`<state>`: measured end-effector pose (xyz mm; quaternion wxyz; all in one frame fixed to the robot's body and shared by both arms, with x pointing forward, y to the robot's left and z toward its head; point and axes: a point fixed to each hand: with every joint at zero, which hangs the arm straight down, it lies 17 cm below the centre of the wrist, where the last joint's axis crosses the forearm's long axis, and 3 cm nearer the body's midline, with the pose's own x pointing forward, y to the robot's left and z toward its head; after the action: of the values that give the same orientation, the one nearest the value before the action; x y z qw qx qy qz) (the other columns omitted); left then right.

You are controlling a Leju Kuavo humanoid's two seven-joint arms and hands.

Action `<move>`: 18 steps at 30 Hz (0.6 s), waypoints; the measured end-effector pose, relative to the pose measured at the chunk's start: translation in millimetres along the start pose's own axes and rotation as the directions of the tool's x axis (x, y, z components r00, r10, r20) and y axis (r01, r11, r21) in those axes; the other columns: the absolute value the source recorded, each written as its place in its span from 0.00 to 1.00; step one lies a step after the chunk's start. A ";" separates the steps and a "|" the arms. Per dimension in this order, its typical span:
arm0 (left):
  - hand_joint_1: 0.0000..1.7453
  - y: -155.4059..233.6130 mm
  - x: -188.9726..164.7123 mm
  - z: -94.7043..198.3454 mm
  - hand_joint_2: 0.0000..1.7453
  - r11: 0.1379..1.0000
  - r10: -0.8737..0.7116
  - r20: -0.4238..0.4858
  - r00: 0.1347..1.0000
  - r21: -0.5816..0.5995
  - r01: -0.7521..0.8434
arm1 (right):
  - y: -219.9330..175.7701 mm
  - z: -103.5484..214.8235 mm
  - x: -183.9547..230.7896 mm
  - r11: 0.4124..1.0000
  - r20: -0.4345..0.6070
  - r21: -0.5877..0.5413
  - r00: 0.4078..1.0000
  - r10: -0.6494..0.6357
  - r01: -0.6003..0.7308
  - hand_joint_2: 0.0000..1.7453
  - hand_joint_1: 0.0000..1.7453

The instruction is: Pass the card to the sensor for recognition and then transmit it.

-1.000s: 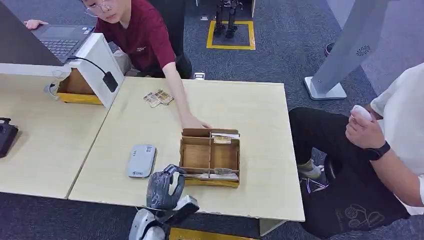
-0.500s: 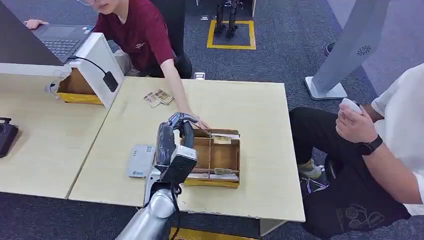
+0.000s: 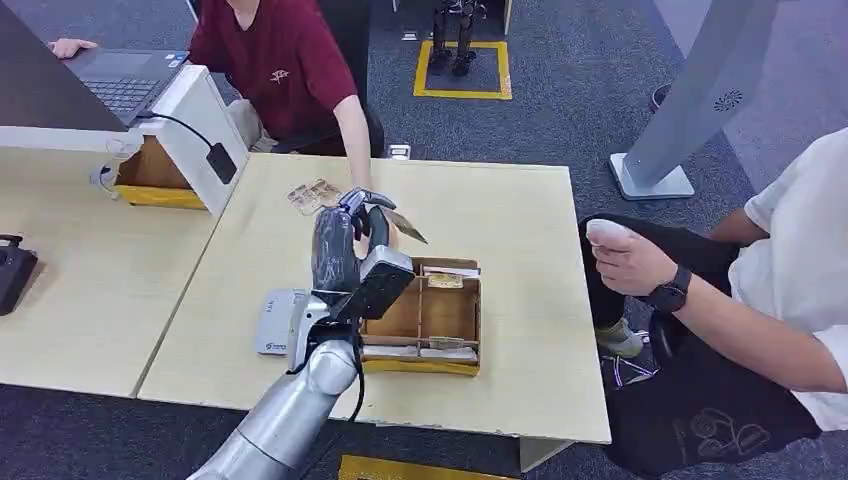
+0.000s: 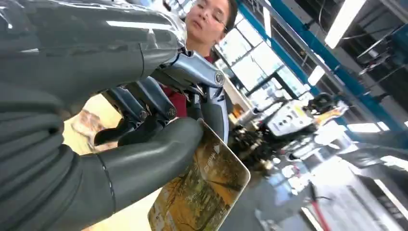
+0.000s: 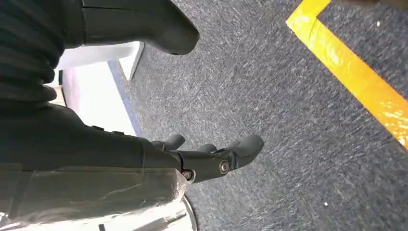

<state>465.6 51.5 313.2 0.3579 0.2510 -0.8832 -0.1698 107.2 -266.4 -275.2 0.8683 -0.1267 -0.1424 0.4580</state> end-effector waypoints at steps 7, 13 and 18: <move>1.00 8.6 -65.2 -27.4 1.00 0.923 -0.382 0.000 0.924 -0.040 0.382 | -4.0 -1.2 6.2 0.999 0.015 0.005 0.999 0.039 -0.039 1.00 0.00; 1.00 26.3 -107.3 -35.7 1.00 0.884 -0.468 -0.059 0.882 -0.057 0.465 | -8.0 -2.0 10.6 0.999 0.026 -0.001 0.999 0.047 -0.047 1.00 0.00; 1.00 39.8 -129.3 -33.6 1.00 0.872 -0.490 -0.112 0.865 -0.058 0.486 | -10.5 -2.5 12.3 0.999 0.029 -0.007 0.999 0.045 -0.045 1.00 0.00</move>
<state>556.7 153.0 284.6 0.3607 0.4711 -0.7648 -0.2510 122.7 -262.2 -272.2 0.8552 -0.1259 -0.1536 0.4788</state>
